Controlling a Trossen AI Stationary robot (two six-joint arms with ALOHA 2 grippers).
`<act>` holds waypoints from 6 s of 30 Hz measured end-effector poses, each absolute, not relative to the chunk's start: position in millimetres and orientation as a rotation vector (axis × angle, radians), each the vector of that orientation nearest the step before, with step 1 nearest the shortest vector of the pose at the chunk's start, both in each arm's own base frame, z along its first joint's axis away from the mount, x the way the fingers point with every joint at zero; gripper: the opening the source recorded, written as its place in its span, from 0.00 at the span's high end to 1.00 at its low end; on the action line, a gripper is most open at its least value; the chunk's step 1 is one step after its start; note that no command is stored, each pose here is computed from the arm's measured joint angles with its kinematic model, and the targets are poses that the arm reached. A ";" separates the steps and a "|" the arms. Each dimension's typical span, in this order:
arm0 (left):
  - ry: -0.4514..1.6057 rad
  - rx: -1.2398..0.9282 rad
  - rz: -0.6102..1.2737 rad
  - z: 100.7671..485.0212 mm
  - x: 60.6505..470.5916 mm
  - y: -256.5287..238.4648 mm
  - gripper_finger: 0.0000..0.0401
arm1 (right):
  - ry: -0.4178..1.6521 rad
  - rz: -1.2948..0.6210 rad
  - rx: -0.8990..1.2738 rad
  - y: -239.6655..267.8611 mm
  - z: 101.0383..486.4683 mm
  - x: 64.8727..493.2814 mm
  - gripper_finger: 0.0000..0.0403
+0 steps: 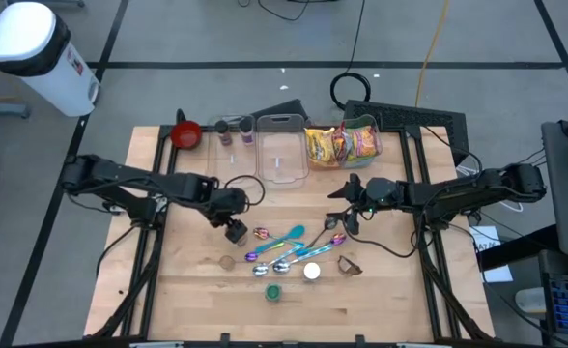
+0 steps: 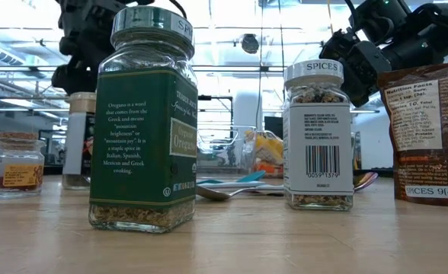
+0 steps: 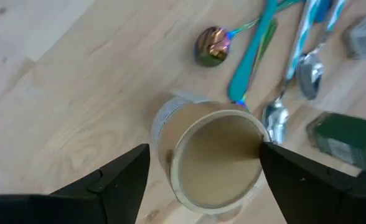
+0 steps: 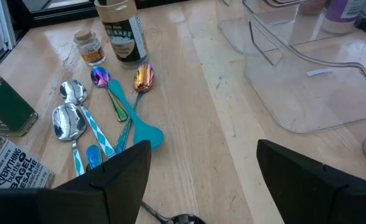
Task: Pick & Place Food Item
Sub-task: Put the gold seasoning bottle into the left transparent bin
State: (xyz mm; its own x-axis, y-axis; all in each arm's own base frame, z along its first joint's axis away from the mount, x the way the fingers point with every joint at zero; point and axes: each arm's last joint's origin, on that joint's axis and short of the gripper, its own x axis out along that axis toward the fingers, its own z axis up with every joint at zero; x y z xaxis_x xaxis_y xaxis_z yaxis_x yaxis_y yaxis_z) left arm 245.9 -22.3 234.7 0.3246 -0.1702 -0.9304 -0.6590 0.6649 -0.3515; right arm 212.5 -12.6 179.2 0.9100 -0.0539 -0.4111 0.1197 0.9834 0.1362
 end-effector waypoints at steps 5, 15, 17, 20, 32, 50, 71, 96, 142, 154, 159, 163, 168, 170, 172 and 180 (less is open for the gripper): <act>1.252 -0.810 0.326 230.6 250.0 -22.9 0.23 | 0.419 -0.090 0.163 -12.6 179.2 212.5 0.30; 1.245 -0.741 0.251 231.4 251.2 -18.6 0.23 | 0.419 -0.090 0.163 -12.6 179.2 212.5 0.30; 1.257 -0.773 0.220 231.3 251.2 -14.9 0.23 | 0.418 -0.090 0.163 -12.6 179.2 212.5 0.30; 1.274 -0.834 0.168 231.8 251.0 -9.4 0.23 | 0.418 -0.090 0.163 -12.6 179.2 212.5 0.30; 1.266 -0.717 0.138 231.4 251.1 -16.0 0.23 | 0.416 -0.092 0.174 -12.6 179.3 212.6 0.30; 1.173 -0.096 0.134 250.7 253.4 -51.0 0.23 | 0.411 -0.092 0.173 -12.6 179.9 212.8 0.30; 1.194 -0.131 0.124 236.2 266.7 -56.6 0.23 | 0.413 -0.091 0.171 -12.5 179.6 212.6 0.30; 1.416 -0.505 0.735 224.5 233.5 -33.5 0.23 | 0.416 -0.091 0.171 -12.5 179.2 212.5 0.30; 1.460 -0.651 0.560 187.2 231.0 -37.9 0.31 | 0.403 -0.087 0.178 -12.1 180.5 213.2 0.30; 0.928 -0.312 0.185 283.6 296.9 -38.4 0.31 | 0.379 -0.085 0.180 -12.1 182.6 214.0 0.30; 0.779 -0.208 0.103 294.6 311.2 -38.2 0.31 | 0.305 -0.078 0.179 -12.1 188.2 217.8 0.30; 0.593 -0.092 0.092 308.6 323.1 -32.8 0.31 | 0.191 -0.059 0.160 -10.8 194.0 225.8 0.30; 0.423 0.028 0.059 320.5 336.4 -25.0 0.31 | 0.058 -0.029 0.101 -6.7 197.6 236.3 0.30; 0.436 0.035 0.043 317.2 338.5 -21.3 0.31 | 0.030 -0.020 0.086 -5.1 197.1 239.1 0.30; 0.442 0.024 0.034 312.3 343.2 -18.5 0.31 | 0.026 -0.016 0.062 -4.3 195.7 240.5 0.30; 0.619 -0.037 0.081 274.2 356.9 -10.5 0.31 | -0.086 -0.019 0.066 -8.9 212.3 243.6 0.30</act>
State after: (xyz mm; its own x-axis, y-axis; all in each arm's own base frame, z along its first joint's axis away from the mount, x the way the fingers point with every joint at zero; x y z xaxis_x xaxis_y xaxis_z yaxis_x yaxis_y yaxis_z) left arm 356.9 -10.5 274.2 0.8114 0.0647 -0.5810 -0.0866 0.9962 -0.0100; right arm 243.6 -8.9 212.3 0.9961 -0.0222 0.0849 0.0165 0.9976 0.0670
